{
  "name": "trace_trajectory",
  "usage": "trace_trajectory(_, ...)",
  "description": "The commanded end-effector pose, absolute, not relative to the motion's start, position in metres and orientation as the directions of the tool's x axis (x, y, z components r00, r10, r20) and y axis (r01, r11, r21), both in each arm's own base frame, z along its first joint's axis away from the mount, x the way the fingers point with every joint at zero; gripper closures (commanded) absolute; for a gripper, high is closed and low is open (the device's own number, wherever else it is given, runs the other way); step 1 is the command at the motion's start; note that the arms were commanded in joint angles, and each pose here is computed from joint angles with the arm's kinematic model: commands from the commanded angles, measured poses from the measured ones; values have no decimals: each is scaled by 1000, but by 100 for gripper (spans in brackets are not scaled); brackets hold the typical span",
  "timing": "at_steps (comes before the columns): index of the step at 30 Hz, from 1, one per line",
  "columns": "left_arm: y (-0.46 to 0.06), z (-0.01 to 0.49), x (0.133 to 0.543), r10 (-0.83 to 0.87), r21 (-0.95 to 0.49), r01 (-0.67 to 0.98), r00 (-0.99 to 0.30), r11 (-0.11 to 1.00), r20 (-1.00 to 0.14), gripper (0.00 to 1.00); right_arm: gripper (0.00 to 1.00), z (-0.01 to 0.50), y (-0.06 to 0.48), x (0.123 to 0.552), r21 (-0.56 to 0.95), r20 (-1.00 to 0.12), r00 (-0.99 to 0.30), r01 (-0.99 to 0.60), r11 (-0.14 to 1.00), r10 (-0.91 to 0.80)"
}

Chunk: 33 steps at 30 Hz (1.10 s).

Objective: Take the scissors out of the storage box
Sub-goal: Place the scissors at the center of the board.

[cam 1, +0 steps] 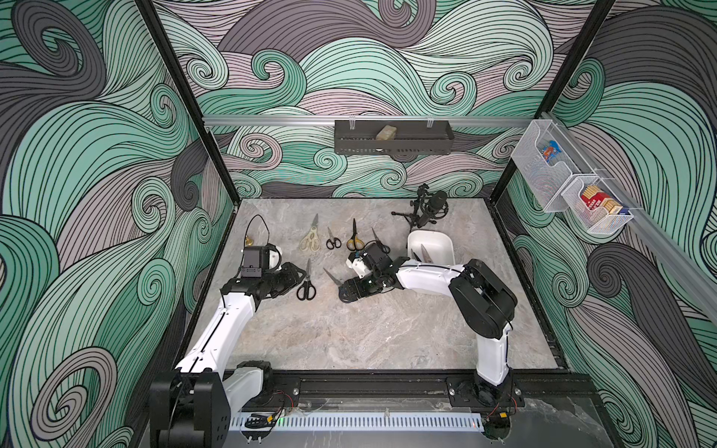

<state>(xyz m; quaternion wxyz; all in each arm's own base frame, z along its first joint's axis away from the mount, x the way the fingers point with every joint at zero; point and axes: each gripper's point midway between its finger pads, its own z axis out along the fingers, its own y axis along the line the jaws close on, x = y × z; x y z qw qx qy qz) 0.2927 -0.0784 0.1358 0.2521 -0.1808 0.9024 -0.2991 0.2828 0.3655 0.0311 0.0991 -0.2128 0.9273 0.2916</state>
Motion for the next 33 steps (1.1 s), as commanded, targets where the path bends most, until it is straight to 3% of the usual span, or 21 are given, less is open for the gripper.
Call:
trace_trajectory(1, -79, 149, 298, -465, -638, -142, -803, 757, -373, 63, 17, 33, 375, 273, 538, -298, -893, -449, 714, -337)
trace_trajectory(26, -76, 158, 294, -468, -633, -134, -789, 763, -398, 63, 19, 49, 429, 247, 663, -292, -884, -463, 589, -365)
trace_trajectory(33, -75, 156, 294, -471, -631, -140, -788, 763, -395, 63, 19, 60, 410, 261, 632, -339, -884, -468, 618, -323)
